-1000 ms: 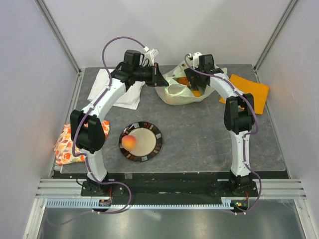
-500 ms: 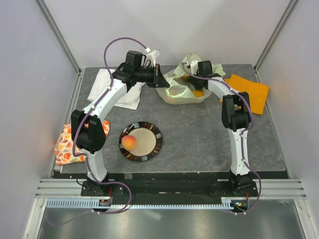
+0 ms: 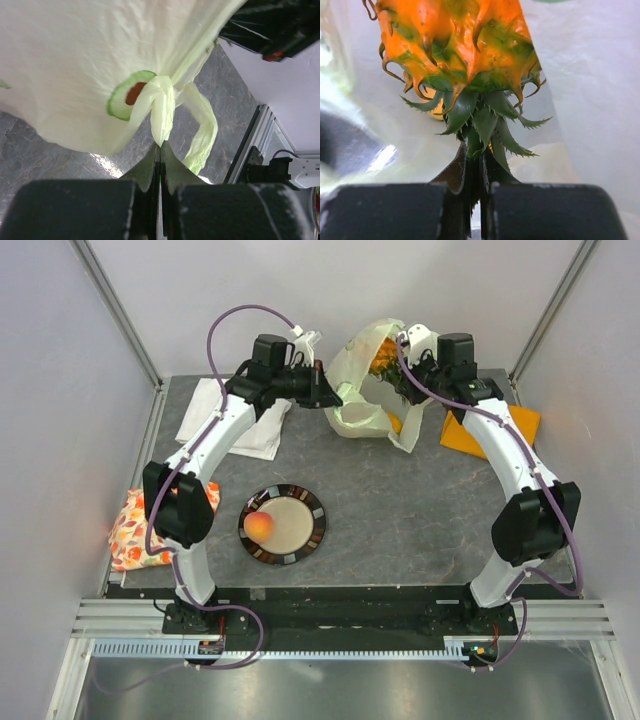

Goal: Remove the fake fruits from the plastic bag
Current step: Take out the fake fruit from the plastic bag.

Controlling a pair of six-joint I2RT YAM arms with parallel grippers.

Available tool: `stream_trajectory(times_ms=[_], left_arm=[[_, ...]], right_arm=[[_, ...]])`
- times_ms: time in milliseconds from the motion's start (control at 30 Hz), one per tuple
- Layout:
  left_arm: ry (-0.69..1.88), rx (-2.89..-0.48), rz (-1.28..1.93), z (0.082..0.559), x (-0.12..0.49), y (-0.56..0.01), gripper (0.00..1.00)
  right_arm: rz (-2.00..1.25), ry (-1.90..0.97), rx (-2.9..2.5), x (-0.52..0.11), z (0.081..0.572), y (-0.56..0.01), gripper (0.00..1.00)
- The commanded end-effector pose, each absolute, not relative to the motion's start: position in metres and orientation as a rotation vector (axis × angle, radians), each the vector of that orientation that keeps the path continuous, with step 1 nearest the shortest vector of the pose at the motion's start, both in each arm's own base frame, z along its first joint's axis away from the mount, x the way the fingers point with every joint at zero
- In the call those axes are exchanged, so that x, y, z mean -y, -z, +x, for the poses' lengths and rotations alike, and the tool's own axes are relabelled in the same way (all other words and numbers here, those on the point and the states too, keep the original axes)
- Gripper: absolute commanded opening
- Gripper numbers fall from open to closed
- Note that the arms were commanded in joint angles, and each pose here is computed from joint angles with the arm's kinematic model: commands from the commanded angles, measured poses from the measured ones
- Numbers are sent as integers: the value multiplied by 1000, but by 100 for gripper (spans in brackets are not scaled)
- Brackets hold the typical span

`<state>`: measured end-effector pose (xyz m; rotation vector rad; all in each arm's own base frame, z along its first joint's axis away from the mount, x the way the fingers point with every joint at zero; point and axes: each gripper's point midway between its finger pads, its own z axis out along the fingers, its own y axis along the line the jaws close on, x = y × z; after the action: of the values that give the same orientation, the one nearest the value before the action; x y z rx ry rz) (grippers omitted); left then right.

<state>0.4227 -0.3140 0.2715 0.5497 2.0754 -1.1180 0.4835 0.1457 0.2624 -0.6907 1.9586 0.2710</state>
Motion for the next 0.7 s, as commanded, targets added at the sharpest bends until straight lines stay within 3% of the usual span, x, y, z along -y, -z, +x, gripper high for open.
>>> stream_trajectory(times_ms=[0,467,533,567,633,667], left_arm=[[1078,-1969,579,437,319,-298,2],[1095,-1860,580,460,330,-328,2],[1111,-1862,593,458,332,-326,14],[1130,-1857,607,456,332,-328,36],[1149,-1842,616,455,332,-334,51],[1176,-1832,638,451,333,-336,63]], right_arm=[[-750,-314,-2127,-141,451,-225,0],[-1170,-40,-2108,-94,389,-218,0],[-1215,-37,-2058,-95,378,-226,0],[-1251,2,-1992,-92,373,-240,1],[-1314,54,-1960,-87,363,-242,1],[-1380,113,-1900,-83,356,-252,1]])
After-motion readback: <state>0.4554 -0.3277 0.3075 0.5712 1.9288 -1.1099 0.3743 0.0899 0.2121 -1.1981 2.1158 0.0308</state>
